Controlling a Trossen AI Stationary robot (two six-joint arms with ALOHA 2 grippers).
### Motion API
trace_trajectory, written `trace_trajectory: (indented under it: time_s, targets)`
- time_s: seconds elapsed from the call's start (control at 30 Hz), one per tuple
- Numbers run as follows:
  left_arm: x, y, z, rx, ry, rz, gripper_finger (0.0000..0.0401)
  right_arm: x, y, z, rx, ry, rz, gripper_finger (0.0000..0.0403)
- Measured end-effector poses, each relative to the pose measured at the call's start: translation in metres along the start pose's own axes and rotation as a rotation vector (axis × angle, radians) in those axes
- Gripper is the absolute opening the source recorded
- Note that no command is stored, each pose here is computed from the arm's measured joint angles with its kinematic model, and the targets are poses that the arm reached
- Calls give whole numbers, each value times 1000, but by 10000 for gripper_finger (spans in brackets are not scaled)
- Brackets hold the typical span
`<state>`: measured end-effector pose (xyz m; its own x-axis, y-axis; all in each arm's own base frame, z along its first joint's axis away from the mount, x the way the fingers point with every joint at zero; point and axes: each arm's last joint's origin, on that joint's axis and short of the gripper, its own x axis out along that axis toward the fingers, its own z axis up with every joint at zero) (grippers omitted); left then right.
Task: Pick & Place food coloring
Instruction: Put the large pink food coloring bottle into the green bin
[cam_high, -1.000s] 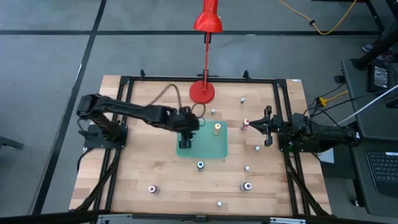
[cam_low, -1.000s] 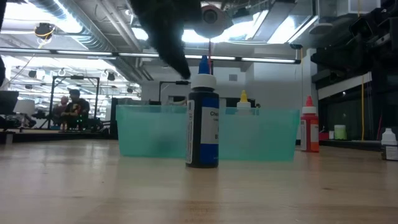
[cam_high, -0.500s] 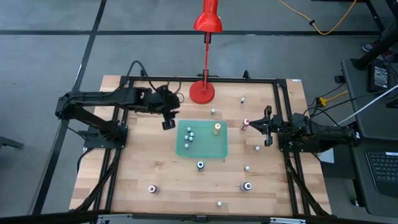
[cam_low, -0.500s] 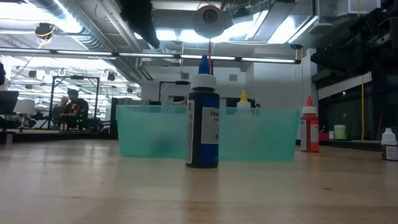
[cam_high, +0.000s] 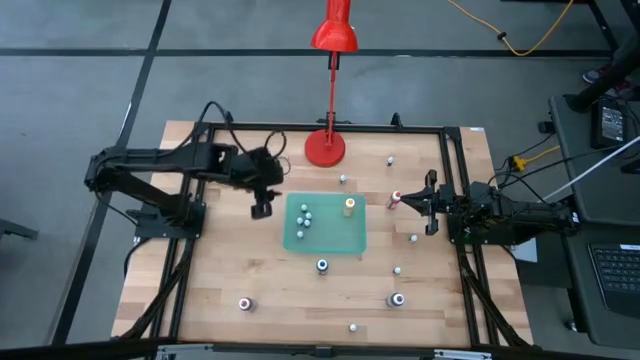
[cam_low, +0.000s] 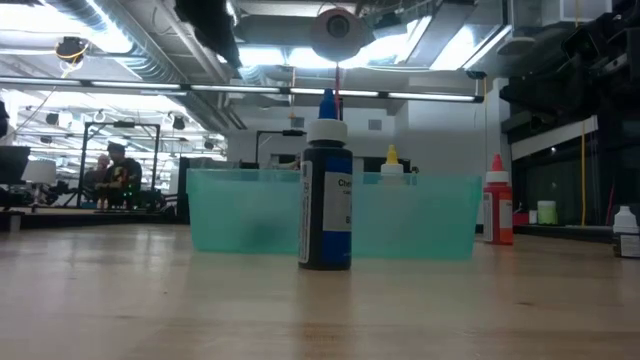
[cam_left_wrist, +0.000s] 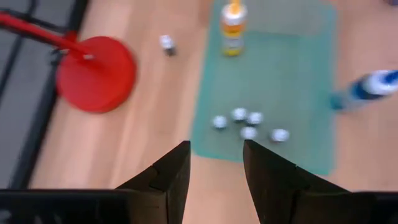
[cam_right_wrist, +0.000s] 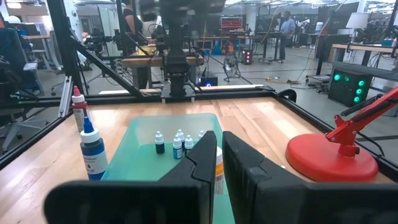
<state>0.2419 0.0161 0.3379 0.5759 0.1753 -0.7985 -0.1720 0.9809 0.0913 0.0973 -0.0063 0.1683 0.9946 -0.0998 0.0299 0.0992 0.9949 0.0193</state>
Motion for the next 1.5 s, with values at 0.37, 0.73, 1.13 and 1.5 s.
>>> trace_trajectory:
  time_s: [0.37, 0.73, 1.13, 1.5]
  targets:
    - [-34, -99, -40, 46, 82, -75, 143, 0, 0, 0, 0, 0, 0, 31]
    - [-65, -162, -81, -154, -37, -82, 143, 0, 0, 0, 0, 0, 0, 31]
    - [-14, -225, -101, -298, 153, -58, 164, 0, 0, 0, 0, 0, 0, 31]
    - [-8, -236, -96, -525, 179, -134, 256, 0, 0, 0, 0, 0, 0, 31]
